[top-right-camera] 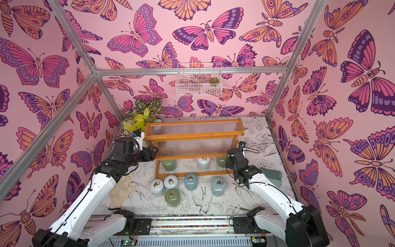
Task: Remove the tea canisters from the shelf
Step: Adjust the shelf at the center of the board.
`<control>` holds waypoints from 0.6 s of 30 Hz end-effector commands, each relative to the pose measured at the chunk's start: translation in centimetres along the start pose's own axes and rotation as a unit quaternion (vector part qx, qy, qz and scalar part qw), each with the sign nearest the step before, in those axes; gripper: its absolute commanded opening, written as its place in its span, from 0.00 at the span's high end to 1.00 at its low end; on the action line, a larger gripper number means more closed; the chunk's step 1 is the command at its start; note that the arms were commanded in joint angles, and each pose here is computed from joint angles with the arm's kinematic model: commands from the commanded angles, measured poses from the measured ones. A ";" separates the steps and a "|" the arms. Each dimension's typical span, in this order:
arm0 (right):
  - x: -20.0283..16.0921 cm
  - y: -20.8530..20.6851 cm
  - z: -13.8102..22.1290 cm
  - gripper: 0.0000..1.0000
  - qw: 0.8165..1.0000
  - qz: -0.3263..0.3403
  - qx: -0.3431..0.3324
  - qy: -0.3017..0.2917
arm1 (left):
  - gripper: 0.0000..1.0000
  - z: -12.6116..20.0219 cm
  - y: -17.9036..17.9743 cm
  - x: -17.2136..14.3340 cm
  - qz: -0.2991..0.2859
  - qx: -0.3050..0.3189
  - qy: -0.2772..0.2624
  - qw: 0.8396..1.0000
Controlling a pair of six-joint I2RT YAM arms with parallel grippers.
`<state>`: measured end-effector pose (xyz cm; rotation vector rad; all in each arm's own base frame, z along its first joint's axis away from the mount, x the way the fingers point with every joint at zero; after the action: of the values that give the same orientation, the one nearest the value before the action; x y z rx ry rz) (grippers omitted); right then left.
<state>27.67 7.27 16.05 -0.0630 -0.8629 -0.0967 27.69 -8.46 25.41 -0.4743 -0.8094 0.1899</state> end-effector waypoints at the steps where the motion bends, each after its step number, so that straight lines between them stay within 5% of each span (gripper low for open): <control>1: 3.5 1.0 -0.4 0.89 0.998 -0.017 0.022 -0.056 | 0.29 -0.1 0.2 -0.3 -0.005 0.003 -0.003 1.000; 18: 7.7 2.4 -4.1 0.61 0.995 0.004 0.052 -0.084 | 0.28 0.7 0.2 -0.6 -0.009 -0.003 -0.012 1.000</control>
<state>34.03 8.28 16.07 -0.0301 -0.9188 -0.0543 27.06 -8.28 25.57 -0.4786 -0.8274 0.1887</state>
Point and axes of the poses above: each gripper's point midway between its finger pads, its own z axis back along the fingers, its own y axis along the line the jaws close on, x = y × z, the point moved 5 cm from there along z, back along the fingers, and after that the axes turned 11 degrees about z, right-handed, at the moved point
